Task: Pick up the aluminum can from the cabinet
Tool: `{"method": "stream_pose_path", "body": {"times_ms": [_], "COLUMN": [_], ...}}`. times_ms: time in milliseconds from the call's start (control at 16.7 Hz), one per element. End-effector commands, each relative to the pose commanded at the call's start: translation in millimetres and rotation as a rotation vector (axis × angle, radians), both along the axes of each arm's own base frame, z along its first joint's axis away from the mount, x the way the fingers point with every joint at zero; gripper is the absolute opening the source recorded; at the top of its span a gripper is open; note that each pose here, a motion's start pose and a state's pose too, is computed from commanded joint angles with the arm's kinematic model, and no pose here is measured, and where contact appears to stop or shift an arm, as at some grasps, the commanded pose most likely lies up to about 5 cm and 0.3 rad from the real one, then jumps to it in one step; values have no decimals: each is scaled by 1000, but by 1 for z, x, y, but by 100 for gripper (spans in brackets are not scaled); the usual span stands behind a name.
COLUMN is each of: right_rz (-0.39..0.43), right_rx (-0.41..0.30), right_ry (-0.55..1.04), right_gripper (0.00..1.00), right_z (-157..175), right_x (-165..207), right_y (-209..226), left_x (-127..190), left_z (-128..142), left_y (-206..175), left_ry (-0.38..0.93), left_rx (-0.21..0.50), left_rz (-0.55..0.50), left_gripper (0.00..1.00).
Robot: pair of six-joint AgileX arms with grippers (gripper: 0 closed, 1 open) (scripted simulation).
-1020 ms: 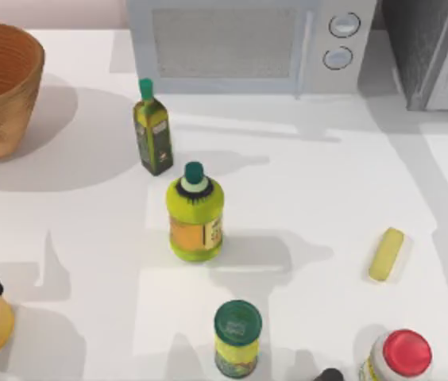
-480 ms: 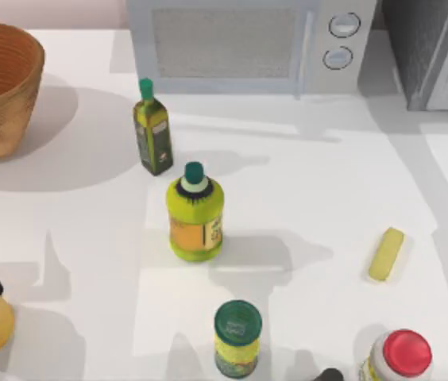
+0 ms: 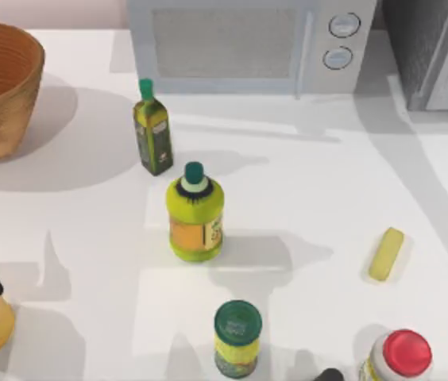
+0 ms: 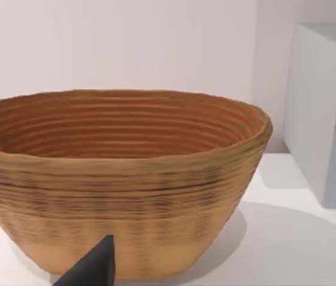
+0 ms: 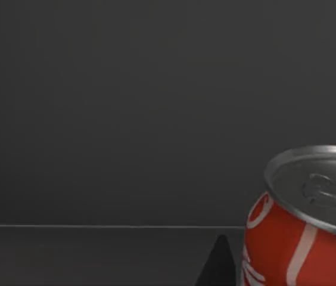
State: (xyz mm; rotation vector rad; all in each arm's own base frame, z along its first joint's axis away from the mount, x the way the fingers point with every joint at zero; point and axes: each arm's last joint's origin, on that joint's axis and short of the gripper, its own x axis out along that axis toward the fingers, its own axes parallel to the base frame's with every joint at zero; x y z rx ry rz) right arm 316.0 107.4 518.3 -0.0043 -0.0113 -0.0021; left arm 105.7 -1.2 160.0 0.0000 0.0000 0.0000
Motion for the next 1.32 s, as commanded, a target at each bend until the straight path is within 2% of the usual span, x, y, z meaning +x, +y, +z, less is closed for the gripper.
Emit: {"method": "stream_pose_path", "body": {"times_ms": [240, 360, 780, 960, 1140, 1320], "right_rz": [-2, -3, -2, 18, 38, 51], "right_rx": [4, 5, 9, 18, 22, 10], "right_ry": [-3, -1, -10, -62, -132, -171], "right_gripper": [0, 0, 0, 0, 0, 0], "right_z": [21, 25, 26, 25, 12, -27], "right_x": [-74, -97, -104, -124, -158, -190], "right_y": [-5, -8, -12, -25, -47, -67], "left_x": [0, 0, 0, 0, 0, 0], "left_z": [0, 0, 0, 0, 0, 0], "left_y": [0, 0, 0, 0, 0, 0], "left_ry": [0, 0, 0, 0, 0, 0], "left_rx": [0, 0, 0, 0, 0, 0], "left_rz": [0, 0, 0, 0, 0, 0], "left_gripper": [100, 100, 100, 100, 100, 100]}}
